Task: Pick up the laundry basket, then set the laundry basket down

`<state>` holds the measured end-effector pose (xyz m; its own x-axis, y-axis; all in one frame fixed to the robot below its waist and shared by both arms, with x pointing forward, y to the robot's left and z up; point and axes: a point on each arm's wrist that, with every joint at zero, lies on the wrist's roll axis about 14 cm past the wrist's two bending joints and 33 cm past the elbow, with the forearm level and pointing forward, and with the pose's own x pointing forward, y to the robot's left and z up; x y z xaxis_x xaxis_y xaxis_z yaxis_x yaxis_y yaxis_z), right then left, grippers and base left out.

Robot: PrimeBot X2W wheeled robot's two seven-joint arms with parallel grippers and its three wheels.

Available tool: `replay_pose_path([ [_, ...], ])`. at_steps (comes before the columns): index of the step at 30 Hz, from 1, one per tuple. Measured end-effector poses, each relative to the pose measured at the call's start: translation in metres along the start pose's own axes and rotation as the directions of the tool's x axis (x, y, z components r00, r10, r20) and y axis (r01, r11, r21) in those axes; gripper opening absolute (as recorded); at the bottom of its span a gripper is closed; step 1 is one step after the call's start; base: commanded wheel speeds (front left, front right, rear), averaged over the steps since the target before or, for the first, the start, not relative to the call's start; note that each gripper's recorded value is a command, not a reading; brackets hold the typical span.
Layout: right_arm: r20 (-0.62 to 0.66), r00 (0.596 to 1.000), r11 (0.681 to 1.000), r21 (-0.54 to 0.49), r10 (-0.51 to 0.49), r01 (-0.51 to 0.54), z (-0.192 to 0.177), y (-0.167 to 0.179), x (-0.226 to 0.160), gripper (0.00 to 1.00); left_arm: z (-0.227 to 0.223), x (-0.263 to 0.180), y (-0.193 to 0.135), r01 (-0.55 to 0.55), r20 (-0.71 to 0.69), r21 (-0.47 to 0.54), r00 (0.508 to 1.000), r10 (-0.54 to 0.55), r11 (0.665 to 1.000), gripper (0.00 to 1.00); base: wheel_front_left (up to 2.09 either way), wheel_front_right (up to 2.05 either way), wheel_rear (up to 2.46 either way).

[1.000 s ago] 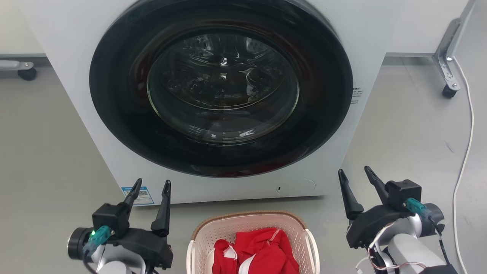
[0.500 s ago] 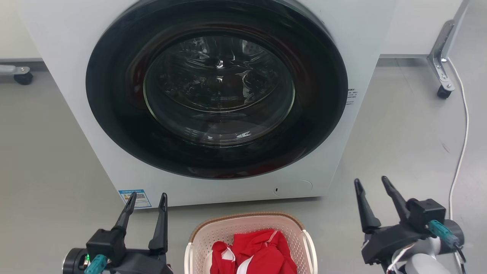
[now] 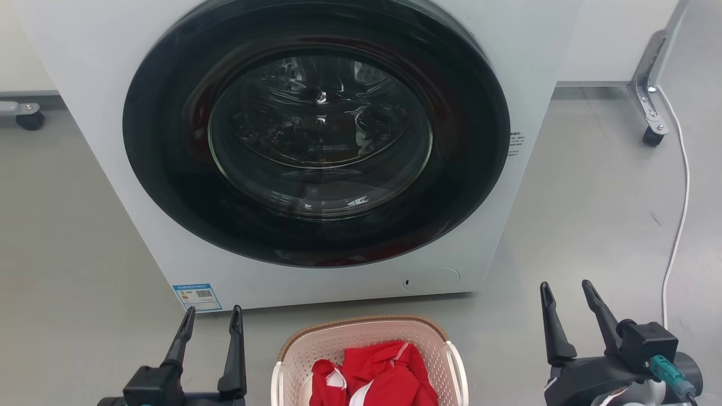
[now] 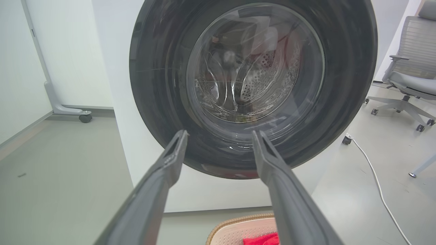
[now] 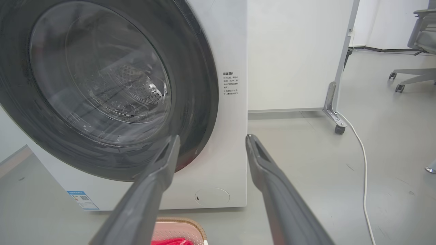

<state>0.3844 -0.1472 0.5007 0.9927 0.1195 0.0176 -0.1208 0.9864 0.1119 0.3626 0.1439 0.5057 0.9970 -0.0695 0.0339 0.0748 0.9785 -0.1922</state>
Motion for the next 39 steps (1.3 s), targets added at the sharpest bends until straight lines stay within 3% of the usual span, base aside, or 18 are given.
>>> replay_pose_path([
  [39, -0.028, 0.999, 1.000, -0.009, -0.016, 0.016, 0.0048, 0.0066, -0.0010, 1.00, -0.0061, -0.0047, -0.0019, -0.021, -0.115, 0.020, 0.993, 0.023, 1.000, 1.00, 0.00, 0.00, 0.00],
])
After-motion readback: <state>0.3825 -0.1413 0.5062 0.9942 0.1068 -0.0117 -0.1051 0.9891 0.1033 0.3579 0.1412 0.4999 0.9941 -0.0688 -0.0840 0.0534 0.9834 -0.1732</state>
